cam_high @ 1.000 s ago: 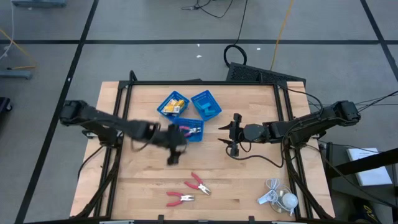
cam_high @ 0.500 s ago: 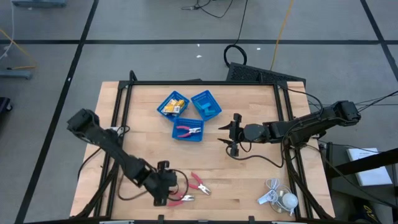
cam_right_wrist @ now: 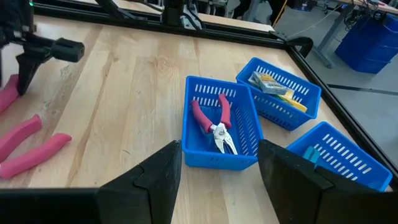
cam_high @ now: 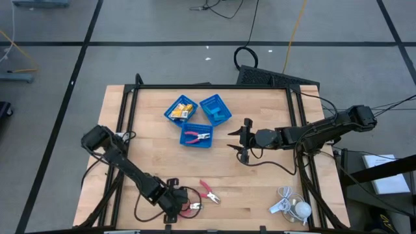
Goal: Pick & Place School Supplies
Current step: Put the pink hole puncher into the bottom blue bin
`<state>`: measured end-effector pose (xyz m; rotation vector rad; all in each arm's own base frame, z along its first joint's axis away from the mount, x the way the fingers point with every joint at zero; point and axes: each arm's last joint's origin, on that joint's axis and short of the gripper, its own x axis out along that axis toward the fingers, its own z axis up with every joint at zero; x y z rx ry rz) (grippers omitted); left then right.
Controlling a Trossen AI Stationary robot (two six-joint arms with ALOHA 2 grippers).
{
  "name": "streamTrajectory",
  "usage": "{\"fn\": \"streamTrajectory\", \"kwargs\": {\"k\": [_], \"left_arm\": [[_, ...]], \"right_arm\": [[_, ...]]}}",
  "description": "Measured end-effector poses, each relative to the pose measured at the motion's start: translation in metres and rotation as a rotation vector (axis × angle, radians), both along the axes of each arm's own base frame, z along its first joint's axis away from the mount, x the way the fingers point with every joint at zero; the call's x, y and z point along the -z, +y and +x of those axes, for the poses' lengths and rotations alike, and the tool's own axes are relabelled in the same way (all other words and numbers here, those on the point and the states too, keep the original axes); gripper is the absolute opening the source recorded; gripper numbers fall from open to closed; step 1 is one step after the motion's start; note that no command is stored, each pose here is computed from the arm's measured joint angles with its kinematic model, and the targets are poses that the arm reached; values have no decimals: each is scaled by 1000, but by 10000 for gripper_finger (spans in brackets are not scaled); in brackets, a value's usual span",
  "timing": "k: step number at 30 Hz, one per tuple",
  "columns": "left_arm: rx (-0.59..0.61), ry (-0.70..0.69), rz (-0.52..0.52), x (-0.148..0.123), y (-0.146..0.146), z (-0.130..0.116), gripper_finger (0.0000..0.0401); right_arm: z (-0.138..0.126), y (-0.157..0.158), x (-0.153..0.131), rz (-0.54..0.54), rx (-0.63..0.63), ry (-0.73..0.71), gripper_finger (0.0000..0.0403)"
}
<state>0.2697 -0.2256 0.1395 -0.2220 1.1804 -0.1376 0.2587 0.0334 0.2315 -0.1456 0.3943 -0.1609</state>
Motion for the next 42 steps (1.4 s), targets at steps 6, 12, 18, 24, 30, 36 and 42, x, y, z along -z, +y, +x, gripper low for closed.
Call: {"fn": "streamTrajectory", "kwargs": {"k": [6, 12, 18, 24, 30, 36, 42], "left_arm": [[-20, 31, 23, 14, -1, 2, 123], [-30, 17, 41, 15, -1, 2, 122], [-30, 18, 45, 16, -1, 2, 122], [-32, 20, 50, 17, 0, 2, 106], [-26, 22, 44, 14, 1, 2, 37], [-11, -33, 64, -4, 6, -2, 41], [13, -173, 103, -37, 12, -4, 48]], "right_arm": [[0, 0, 0, 1, 0, -3, 201], [0, 0, 0, 0, 0, -2, 201], [0, 0, 0, 0, 0, -3, 201], [0, 0, 0, 0, 0, -3, 201], [0, 0, 0, -1, -1, -2, 201], [0, 0, 0, -2, -1, -2, 201], [0, 0, 0, -3, -1, 2, 201]]}}
